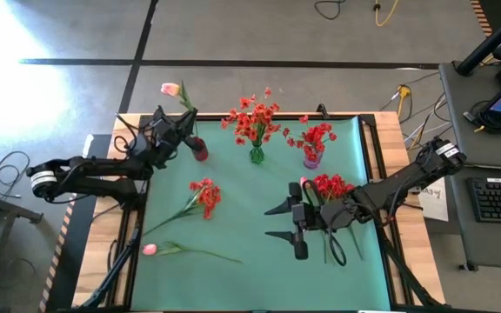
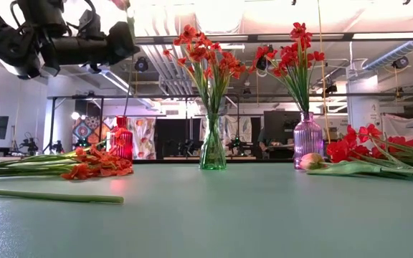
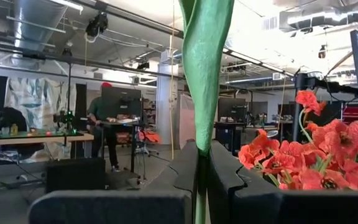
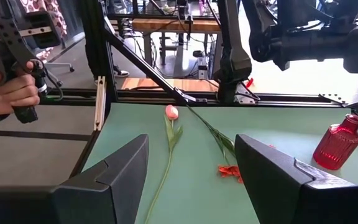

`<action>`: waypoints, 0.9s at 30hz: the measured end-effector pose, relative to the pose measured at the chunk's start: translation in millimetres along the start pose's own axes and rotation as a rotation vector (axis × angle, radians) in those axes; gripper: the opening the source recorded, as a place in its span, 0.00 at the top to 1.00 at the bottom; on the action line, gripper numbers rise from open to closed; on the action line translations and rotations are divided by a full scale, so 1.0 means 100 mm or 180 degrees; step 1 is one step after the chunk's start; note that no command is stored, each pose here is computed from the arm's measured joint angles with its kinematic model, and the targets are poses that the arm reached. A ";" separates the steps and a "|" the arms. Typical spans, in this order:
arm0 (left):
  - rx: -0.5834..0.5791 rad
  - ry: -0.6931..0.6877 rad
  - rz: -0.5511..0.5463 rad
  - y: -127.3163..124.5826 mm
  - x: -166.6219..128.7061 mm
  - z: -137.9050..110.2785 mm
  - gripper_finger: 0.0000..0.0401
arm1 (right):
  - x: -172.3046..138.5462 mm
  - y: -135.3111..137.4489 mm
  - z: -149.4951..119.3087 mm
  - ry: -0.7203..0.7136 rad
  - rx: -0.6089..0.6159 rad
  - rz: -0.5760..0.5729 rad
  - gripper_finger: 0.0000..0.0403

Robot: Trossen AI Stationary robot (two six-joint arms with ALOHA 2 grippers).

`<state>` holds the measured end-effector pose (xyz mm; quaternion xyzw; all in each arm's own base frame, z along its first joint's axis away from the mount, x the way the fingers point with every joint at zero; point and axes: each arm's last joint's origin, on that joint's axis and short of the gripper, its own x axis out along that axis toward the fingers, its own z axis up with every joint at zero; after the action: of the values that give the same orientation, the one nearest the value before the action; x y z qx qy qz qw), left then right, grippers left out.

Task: Sort flowers into vase by color
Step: Put the bottom right pink flower in the red flower vase

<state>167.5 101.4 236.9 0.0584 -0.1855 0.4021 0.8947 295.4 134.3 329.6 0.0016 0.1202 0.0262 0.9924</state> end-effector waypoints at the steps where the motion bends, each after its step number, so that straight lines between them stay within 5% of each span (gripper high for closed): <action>1: 0.0006 0.0006 0.0005 0.00 0.00 0.00 1.00 | 0.00 0.00 0.00 -0.0001 0.0000 0.0000 0.43; 27: -0.0200 0.0231 0.0393 0.06 -0.04 -0.10 1.00 | 0.00 0.00 -0.01 0.0030 -0.0017 -0.0003 0.43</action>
<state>163.8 105.4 225.7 0.0042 -0.1687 0.4524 0.8757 295.2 134.2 328.4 -0.0013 0.1249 0.0260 0.9918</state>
